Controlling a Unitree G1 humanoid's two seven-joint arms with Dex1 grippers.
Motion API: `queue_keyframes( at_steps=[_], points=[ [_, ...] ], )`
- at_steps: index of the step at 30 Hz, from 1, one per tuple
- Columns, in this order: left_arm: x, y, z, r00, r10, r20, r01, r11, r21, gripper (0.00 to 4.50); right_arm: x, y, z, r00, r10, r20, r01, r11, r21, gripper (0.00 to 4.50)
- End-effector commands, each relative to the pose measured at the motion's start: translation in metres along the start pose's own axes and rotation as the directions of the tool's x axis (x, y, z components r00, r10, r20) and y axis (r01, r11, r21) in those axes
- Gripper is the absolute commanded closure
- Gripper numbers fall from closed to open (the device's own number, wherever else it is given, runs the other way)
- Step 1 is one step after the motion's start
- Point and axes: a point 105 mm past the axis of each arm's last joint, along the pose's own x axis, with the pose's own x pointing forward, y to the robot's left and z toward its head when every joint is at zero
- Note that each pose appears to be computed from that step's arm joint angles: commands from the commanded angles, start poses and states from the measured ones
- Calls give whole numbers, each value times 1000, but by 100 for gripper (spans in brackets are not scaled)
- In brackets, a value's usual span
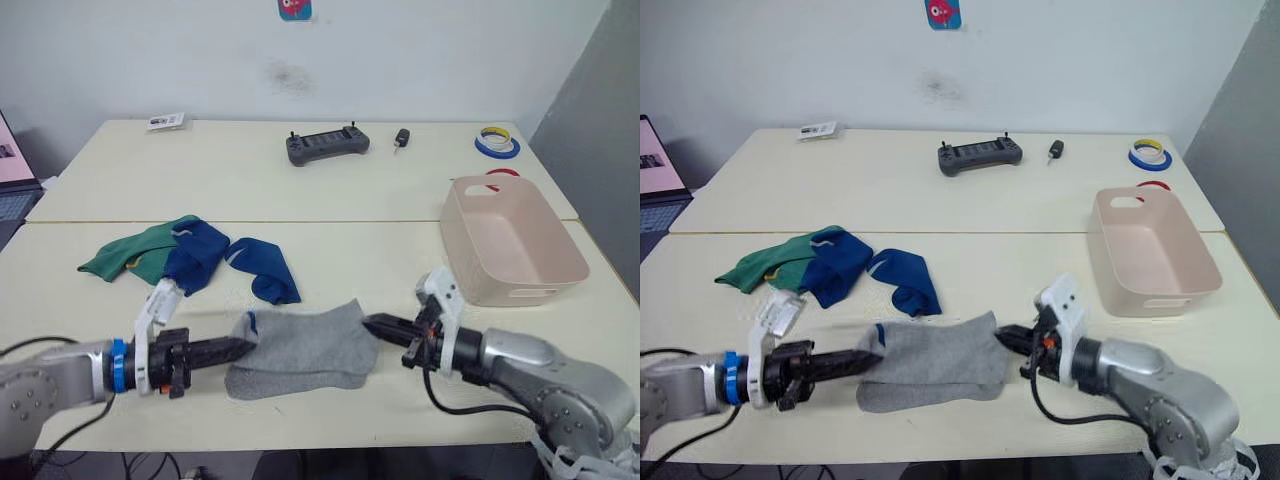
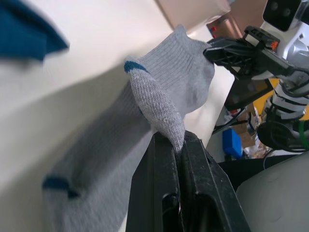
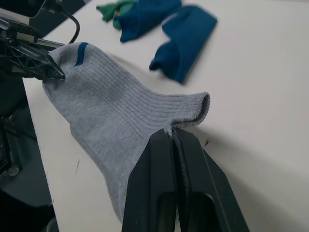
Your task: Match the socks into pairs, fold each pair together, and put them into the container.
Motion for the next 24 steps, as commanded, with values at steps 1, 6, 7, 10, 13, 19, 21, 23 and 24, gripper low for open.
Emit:
queue_keyframes(
  at_steps=[1, 6, 7, 10, 13, 19, 21, 23, 24],
  points=[
    [-1, 3, -9, 999, 39, 18, -39, 999, 16, 450, 5, 5, -2, 1000, -22, 12, 22, 998, -51, 447],
    [-2, 17, -26, 995, 102, 17, -102, 994, -26, 450, 11, 1, -14, 999, -42, -15, 41, 997, -62, 447],
    [-1, 20, -31, 994, 111, 8, -111, 993, -31, 450, 12, 0, -16, 999, -48, -22, 46, 997, -69, 447],
    [3, 26, -37, 992, 127, 4, -127, 991, -36, 450, 15, -5, -20, 998, -61, -34, 58, 995, -86, 447],
    [4, 23, -31, 994, 112, 17, -112, 994, -16, 450, 13, -5, -18, 998, -56, -23, 53, 994, -100, 447],
    [1, 21, -23, 995, 103, 14, -103, 995, -3, 450, 4, -3, -13, 999, -36, -10, 35, 995, -90, 447],
    [1, 20, -23, 995, 100, 11, -100, 995, -5, 450, 1, -1, -13, 1000, -18, -14, 17, 997, -78, 447],
    [-1, 17, -20, 996, 91, 16, -91, 996, -12, 450, -2, 3, -9, 1000, 4, -4, -4, 998, -63, 447],
    [-2, 15, -19, 996, 87, 18, -87, 996, -13, 450, -3, 4, -7, 1000, 13, 4, -13, 998, -56, 447]
  ],
)
